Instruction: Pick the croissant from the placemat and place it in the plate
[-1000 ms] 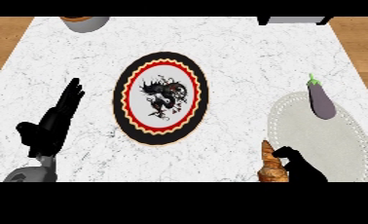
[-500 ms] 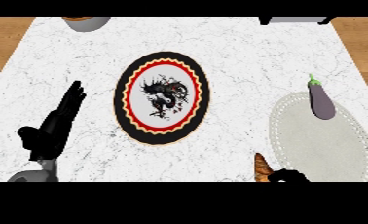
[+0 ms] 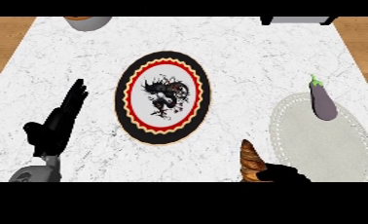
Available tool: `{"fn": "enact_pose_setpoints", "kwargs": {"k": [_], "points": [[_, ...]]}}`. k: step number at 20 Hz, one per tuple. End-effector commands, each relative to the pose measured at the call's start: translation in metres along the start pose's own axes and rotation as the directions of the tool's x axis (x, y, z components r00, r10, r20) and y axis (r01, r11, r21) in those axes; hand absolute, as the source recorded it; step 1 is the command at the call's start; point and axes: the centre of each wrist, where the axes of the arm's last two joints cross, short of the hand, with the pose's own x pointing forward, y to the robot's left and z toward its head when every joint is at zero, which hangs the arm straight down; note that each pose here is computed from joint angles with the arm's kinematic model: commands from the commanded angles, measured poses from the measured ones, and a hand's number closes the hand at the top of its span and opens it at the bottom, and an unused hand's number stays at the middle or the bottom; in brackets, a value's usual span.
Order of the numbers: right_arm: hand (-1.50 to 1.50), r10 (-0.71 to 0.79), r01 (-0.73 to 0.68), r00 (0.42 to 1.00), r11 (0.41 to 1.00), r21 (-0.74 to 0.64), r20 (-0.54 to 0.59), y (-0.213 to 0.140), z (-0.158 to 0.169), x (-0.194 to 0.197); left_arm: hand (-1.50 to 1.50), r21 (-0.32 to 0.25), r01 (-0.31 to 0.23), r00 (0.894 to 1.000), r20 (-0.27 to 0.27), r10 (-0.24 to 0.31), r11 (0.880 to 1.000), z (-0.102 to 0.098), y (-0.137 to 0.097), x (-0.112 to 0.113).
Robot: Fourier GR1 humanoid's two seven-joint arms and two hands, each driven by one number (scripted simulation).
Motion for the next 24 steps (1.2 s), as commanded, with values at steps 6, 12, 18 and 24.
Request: {"fn": "enact_pose_setpoints", "kwargs": {"k": [6,12,18,24], "points": [[1.50,-0.033,0.032,0.999,0.999,0.026,0.038,0.017,-0.027,0.044,0.00,-0.025,-0.006,1.000,0.012,0.006,1.000,0.008,-0.010,0.007],[1.50,-0.095,0.089,0.994,0.991,0.100,0.054,0.038,-0.060,0.059,0.00,-0.036,-0.007,1.000,0.017,0.007,0.999,-0.009,-0.022,0.010],[1.50,-0.098,0.089,0.993,0.986,0.138,0.059,0.081,-0.089,0.102,0.00,-0.036,0.007,0.999,0.036,-0.006,0.999,-0.014,-0.002,0.021],[1.50,-0.093,0.085,0.995,0.984,0.158,0.044,0.129,-0.122,0.119,0.00,-0.047,0.006,1.000,0.019,-0.006,0.999,0.007,0.000,0.003]]}}
